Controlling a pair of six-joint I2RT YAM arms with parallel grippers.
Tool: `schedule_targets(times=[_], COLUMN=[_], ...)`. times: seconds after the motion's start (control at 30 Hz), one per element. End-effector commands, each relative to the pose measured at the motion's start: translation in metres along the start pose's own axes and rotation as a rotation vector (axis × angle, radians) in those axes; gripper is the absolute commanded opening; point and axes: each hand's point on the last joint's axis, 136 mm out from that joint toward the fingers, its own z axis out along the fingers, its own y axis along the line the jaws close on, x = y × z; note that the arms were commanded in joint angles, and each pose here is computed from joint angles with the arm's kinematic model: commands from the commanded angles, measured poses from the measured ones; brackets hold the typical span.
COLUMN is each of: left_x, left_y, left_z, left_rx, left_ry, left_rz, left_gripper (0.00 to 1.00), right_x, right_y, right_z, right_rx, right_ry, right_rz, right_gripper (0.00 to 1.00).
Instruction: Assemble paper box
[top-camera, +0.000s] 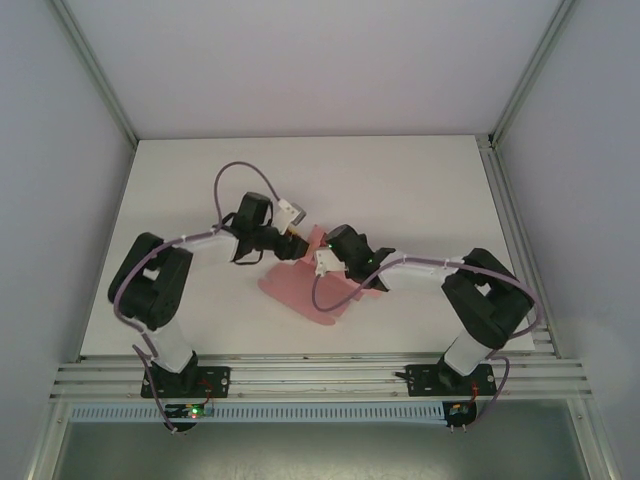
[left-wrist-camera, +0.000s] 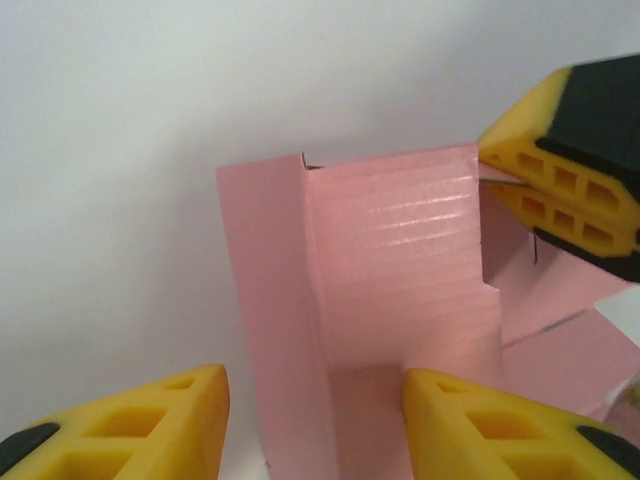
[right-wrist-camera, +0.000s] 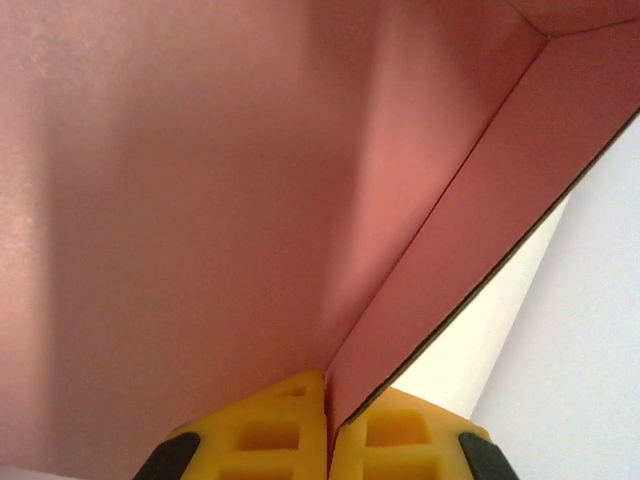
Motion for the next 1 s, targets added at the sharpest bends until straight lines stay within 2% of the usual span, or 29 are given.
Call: schedule_targets(times=[0.0, 0.17, 0.37, 0.53, 0.7, 0.9, 0.97], left_x=[-0.023, -0.015, -0.003, 0.014, 0.017, 0.010, 0.012], left_y=[-0.009, -0.020, -0.019, -0.023, -0.025, -0.019, -0.014], left_z=[-0.018, -0.033, -0.035, -0.037, -0.034, -0.028, -0.025], left_rx=[-0.042, -0.053, -0.066, -0.055, -0.036, -0.039, -0.060], left_ry=[-0.142, -0.171, -0.163, -0.172, -0.145, -0.157, -0.135], left_rz=[0.050, 0.054, 0.039, 0.016, -0.004, 0.002, -0.003], left_gripper=[0.51, 0.52, 0.51, 0.52, 0.52, 0.53, 0.53], right_x=[-0.006, -0.012, -0.018, -0.019, -0.020, -0.021, -0.020], right_y=[0.019, -0.020, -0.026, -0.046, -0.058, -0.045, -0.042], right_z=[-0.019, -0.042, -0.049, -0.057, -0.064, -0.058, -0.052], right_rx=[-0.066, 0.015, 0.018, 0.126, 0.196, 0.201, 0.253], right_ry=[-0.054, -0.119, -0.146, -0.161, -0.161, -0.165, -0.141], right_rz=[-0.062, -0.036, -0.101, -0.110, -0.113, -0.111, -0.119], right_gripper=[0.00, 0.00, 0.00, 0.00, 0.00, 0.00, 0.00])
